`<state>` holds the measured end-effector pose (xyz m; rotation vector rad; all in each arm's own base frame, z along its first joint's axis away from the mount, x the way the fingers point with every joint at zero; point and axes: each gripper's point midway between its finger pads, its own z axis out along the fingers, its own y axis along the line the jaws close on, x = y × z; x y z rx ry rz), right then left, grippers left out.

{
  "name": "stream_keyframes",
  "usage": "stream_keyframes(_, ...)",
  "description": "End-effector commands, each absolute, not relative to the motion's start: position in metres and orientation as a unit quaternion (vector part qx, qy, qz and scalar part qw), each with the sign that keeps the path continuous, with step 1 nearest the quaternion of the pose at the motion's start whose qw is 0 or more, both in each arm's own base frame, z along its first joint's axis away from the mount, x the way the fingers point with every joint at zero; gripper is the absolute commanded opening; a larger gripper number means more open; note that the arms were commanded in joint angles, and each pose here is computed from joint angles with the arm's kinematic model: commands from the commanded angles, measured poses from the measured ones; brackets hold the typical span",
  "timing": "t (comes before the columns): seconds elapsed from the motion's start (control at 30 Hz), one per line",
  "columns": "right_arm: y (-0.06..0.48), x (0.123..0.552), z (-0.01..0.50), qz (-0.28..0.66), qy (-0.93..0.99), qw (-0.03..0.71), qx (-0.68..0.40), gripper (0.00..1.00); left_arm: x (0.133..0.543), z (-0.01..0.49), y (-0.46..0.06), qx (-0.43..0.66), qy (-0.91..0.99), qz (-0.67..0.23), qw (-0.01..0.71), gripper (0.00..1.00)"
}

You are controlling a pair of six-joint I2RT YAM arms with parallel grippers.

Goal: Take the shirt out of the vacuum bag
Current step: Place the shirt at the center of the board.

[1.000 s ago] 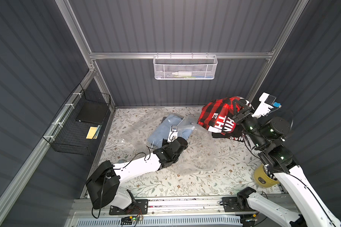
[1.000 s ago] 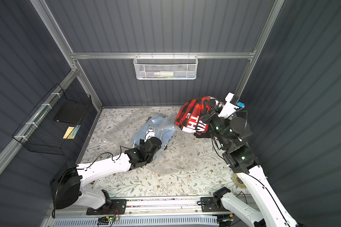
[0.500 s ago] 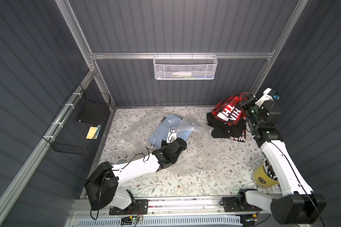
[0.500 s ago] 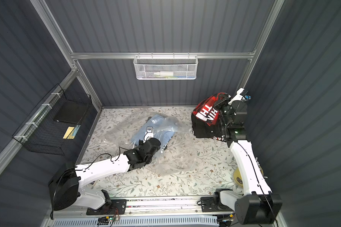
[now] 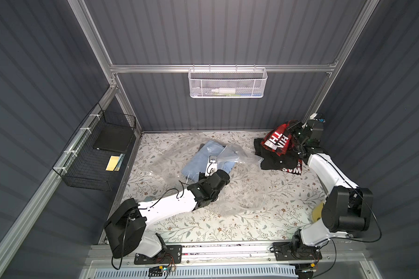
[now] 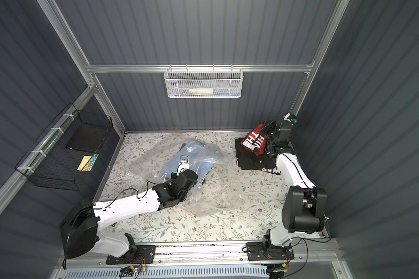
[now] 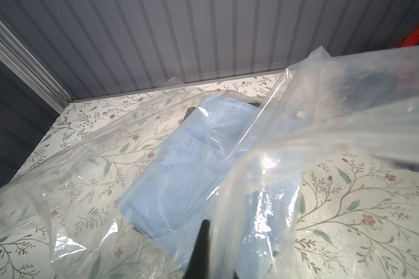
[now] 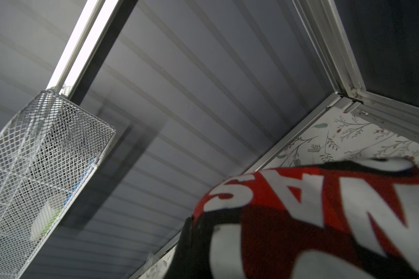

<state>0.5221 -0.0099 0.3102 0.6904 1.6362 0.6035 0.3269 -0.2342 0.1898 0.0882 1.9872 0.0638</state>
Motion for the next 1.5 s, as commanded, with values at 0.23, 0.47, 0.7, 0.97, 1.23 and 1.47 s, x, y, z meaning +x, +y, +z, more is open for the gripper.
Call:
stream_keyframes(0.23, -0.022, 0.539, 0.286, 0.249, 0.679, 0.624, 0.297, 0.00, 0.330, 0.185, -0.237, 0.047, 0.841, 0.032, 0.538, 0.00)
stream_keyframes(0.47, -0.038, 0.514, 0.206, 0.199, 0.702, 0.593, 0.340, 0.00, 0.328, 0.181, -0.235, 0.051, 0.842, 0.032, 0.535, 0.00)
stream_keyframes(0.7, -0.048, 0.501, 0.177, 0.162, 0.716, 0.579, 0.355, 0.00, 0.328, 0.181, -0.237, 0.055, 0.842, 0.029, 0.535, 0.00)
stream_keyframes(0.97, -0.047, 0.477, 0.173, 0.132, 0.730, 0.564, 0.362, 0.78, 0.327, 0.181, -0.237, 0.048, 0.842, 0.023, 0.536, 0.00)
stream_keyframes(1.23, -0.021, 0.458, 0.146, 0.145, 0.747, 0.548, 0.347, 0.82, 0.327, 0.187, -0.233, 0.041, 0.839, 0.020, 0.542, 0.00)
stream_keyframes(1.47, -0.015, 0.468, 0.125, 0.134, 0.762, 0.537, 0.337, 0.80, 0.326, 0.186, -0.231, 0.040, 0.839, 0.024, 0.542, 0.00)
